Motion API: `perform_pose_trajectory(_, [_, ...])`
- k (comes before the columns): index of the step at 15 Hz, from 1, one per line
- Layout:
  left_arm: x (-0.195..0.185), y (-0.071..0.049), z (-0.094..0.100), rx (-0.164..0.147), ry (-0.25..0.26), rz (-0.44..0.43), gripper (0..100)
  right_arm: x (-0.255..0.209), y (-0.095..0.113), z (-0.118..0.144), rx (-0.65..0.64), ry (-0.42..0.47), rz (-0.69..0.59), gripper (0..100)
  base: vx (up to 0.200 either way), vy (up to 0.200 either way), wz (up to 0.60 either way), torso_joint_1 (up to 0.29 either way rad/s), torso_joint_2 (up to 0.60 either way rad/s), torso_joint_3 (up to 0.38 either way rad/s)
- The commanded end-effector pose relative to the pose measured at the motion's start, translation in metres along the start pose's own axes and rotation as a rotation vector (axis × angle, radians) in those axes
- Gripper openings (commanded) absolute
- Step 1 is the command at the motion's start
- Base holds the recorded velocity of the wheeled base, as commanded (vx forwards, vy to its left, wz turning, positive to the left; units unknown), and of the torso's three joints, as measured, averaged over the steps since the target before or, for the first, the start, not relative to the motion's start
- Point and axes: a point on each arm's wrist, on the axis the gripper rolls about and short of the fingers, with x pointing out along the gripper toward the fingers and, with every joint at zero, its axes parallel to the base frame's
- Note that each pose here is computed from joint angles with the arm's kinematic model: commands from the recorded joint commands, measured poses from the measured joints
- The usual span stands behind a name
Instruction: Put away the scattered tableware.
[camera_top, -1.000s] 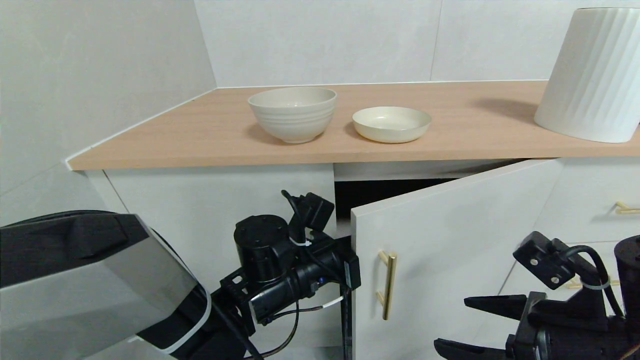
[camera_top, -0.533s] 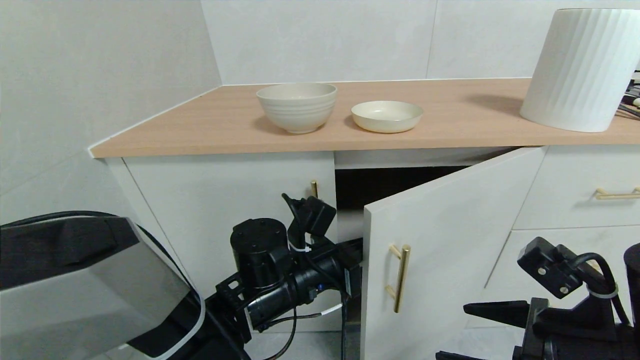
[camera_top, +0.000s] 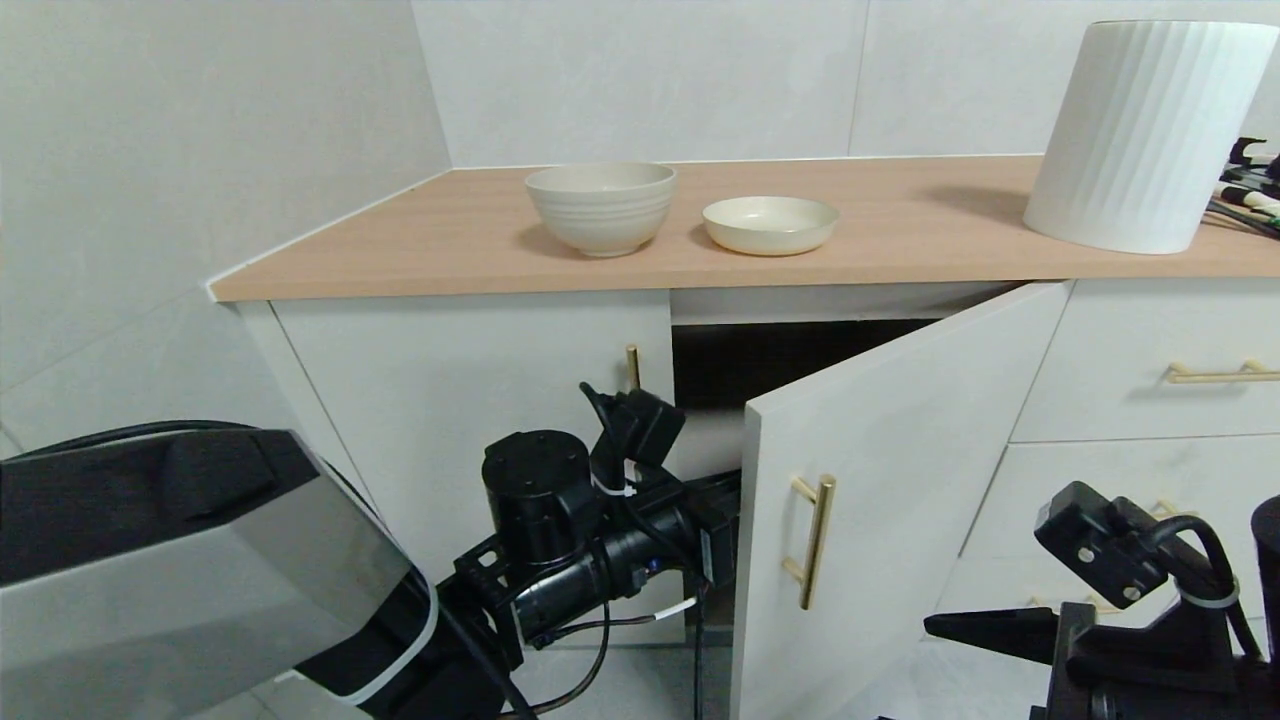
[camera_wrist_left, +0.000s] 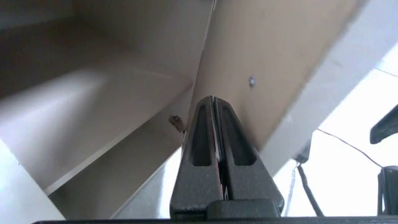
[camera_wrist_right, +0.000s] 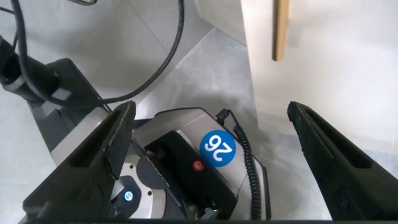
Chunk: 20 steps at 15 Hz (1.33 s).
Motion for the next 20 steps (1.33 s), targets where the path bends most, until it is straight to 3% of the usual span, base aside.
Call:
perform_pose_trajectory(1, [0.003,0.001,-0.001,-0.004,-0.002,0.000,0,0.001,0.000,-0.001,-0.001,0.004,0.002,100,0.000,0.000,0.00,0.000,0.00,0.000])
perform_pose_trajectory(7, [0.010,0.001,-0.005,-0.007,0.002,-0.007,0,0.001,0.002,-0.002,-0.009,0.012,0.012,100,0.000,0.000,0.00,0.000,0.00,0.000])
perform_pose_trajectory(12, [0.022,0.005,-0.010,-0.005,-0.004,-0.011,0,0.001,0.002,-0.002,-0.009,0.012,0.013,100,-0.200,0.000,0.00,0.006,0.00,0.001])
perform_pose_trajectory(20, [0.043,0.013,-0.018,-0.001,-0.019,-0.008,0,0.001,0.003,-0.002,-0.010,0.011,0.015,100,0.000,0.000,0.00,0.000,0.00,0.000])
